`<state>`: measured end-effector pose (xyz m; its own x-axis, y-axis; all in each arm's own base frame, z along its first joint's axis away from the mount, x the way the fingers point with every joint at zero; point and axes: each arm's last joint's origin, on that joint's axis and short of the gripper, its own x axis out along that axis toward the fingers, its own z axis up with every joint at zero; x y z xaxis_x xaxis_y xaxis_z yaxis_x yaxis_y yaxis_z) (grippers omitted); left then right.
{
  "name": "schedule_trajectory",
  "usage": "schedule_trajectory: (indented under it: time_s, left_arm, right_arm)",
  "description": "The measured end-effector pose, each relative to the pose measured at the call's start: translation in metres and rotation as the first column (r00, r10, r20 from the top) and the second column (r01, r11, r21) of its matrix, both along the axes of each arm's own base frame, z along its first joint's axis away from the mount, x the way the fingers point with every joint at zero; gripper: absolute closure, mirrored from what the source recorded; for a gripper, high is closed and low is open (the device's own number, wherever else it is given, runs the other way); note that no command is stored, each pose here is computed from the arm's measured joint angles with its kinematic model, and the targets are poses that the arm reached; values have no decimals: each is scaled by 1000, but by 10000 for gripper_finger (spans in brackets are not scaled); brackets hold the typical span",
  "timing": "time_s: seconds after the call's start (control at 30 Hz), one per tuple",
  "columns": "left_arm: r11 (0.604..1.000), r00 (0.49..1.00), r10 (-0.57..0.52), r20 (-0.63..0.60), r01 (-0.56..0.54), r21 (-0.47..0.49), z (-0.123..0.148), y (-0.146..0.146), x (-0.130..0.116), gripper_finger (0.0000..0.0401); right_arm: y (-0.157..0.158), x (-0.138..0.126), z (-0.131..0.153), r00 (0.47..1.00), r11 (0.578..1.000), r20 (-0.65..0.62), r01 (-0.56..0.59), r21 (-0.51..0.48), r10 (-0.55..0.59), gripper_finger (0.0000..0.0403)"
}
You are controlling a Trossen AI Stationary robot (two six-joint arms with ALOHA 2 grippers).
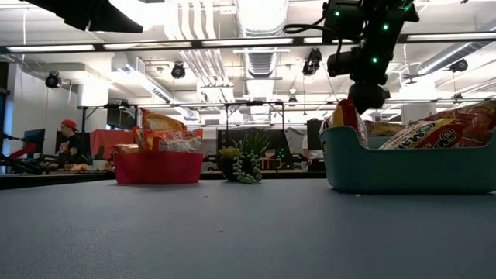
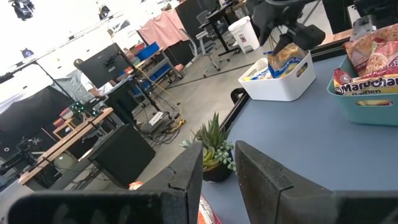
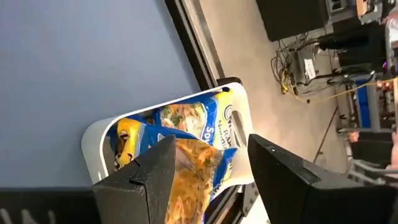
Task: Sort Maruchan noodles
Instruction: Put the blue noodle pack into the white bin
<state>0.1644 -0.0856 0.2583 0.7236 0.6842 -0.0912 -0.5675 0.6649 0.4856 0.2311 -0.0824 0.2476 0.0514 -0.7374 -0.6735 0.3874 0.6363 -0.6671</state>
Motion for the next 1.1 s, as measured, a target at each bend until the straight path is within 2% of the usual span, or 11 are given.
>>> schedule_trajectory:
  time_s: [0.1, 0.23, 0.3, 0.4, 0.5, 0.63, 0.77, 0.87, 0.93, 1.03, 1.1]
  left_arm:
    - [1000, 1000, 0, 0, 0, 0, 0, 0, 0, 323]
    - [1000, 1000, 0, 0, 0, 0, 0, 0, 0, 323]
    - [1000, 1000, 0, 0, 0, 0, 0, 0, 0, 323]
    - [1000, 1000, 0, 0, 0, 0, 0, 0, 0, 323]
    - [1000, 1000, -8, 10, 8, -12, 1, -1, 1, 323]
    - [983, 987, -158, 9, 158, -94, 10, -6, 5, 325]
    - [931, 949, -311, 45, 314, -186, 32, -16, 16, 325]
    - [904, 938, -340, 64, 345, -251, 43, -25, 26, 325]
    - [874, 927, -374, 20, 359, -328, 43, -32, 32, 325]
    - [782, 905, -417, -83, 311, -541, 44, -42, 41, 325]
    - [692, 901, -393, -185, 157, -705, 44, -49, 44, 325]
  right_arm:
    - [0, 1, 9, 998, 999, 52, 37, 34, -38, 213]
    - [5, 3, 24, 974, 984, 184, 105, 146, -131, 220]
    - [12, 6, 31, 957, 975, 248, 99, 200, -148, 228]
    - [34, 12, 39, 934, 975, 339, 36, 219, -111, 245]
    - [65, 17, 40, 888, 978, 461, -85, 192, -13, 261]
    - [104, 21, 32, 804, 964, 580, -240, 116, 131, 272]
    - [133, 19, 17, 735, 940, 621, -342, -8, 272, 273]
    - [146, 18, 4, 695, 909, 623, -413, -62, 358, 273]
    - [152, 15, -3, 677, 894, 626, -442, -75, 388, 274]
    - [156, 11, -11, 679, 883, 610, -464, -75, 409, 273]
    - [157, 10, -14, 681, 883, 609, -464, -71, 407, 273]
